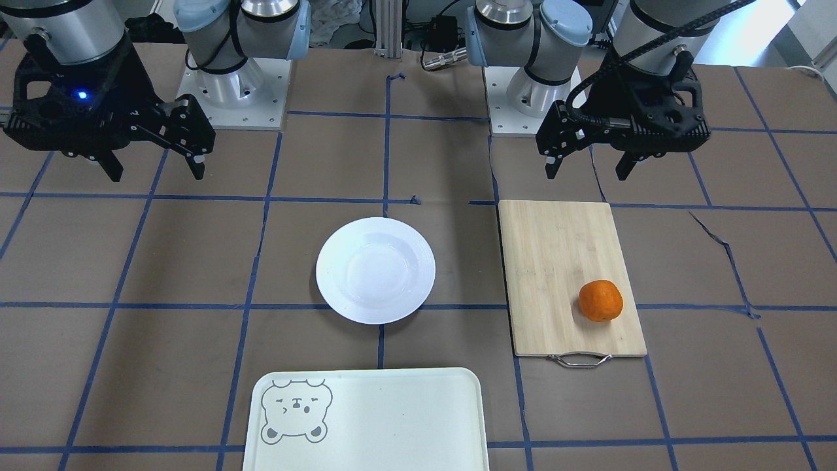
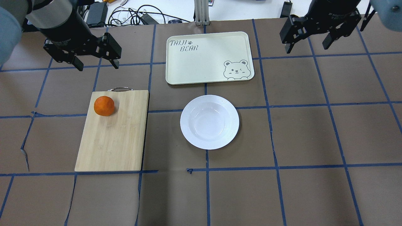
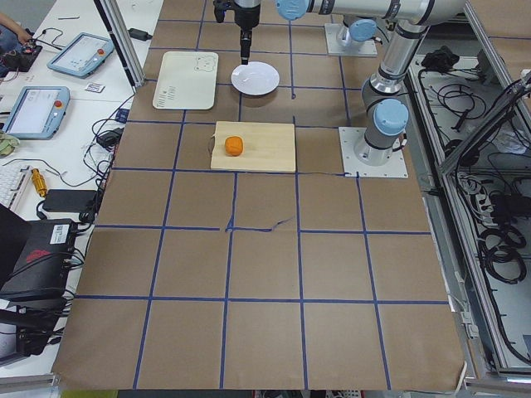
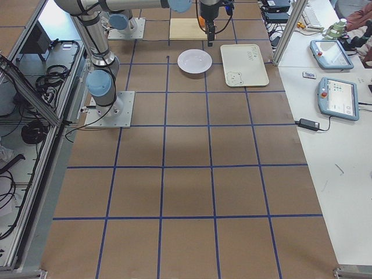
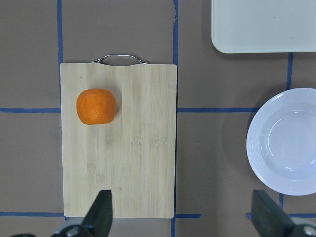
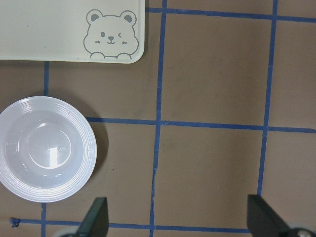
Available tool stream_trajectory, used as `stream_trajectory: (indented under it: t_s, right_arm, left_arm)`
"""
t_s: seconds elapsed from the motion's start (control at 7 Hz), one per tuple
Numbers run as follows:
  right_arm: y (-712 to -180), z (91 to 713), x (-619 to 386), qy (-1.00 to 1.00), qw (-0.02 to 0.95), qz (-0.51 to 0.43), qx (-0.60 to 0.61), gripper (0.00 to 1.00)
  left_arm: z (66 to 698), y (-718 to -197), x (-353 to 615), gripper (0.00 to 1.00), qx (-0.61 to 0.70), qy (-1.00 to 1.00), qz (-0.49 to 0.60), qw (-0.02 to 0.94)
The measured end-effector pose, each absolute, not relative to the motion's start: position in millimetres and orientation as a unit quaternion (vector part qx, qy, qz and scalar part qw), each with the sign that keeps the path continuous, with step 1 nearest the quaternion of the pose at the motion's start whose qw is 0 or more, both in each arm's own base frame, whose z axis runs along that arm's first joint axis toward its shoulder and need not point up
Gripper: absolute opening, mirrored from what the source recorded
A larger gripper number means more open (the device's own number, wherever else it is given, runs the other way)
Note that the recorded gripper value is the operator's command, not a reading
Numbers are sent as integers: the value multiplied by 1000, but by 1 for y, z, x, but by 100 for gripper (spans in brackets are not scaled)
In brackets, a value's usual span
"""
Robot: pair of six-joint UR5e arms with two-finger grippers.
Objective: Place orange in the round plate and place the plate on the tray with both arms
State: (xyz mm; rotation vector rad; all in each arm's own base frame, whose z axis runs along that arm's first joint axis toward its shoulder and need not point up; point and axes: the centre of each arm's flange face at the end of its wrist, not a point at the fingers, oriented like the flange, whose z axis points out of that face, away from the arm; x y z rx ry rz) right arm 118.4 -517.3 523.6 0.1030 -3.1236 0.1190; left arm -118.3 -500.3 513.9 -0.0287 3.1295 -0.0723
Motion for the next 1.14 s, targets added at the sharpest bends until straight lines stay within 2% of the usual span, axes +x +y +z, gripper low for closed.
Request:
stream_trajectory:
  t_s: [0.71,1.14]
  right_arm:
    - [-517,521,118,-999,7,38,29,100]
    - [-517,521,118,-999,6,40,21,100]
  left_arm:
    - [511,-511,-114,100,-14,1000,-20,6]
    - [429,-569,-88,100,-32,999,21,13]
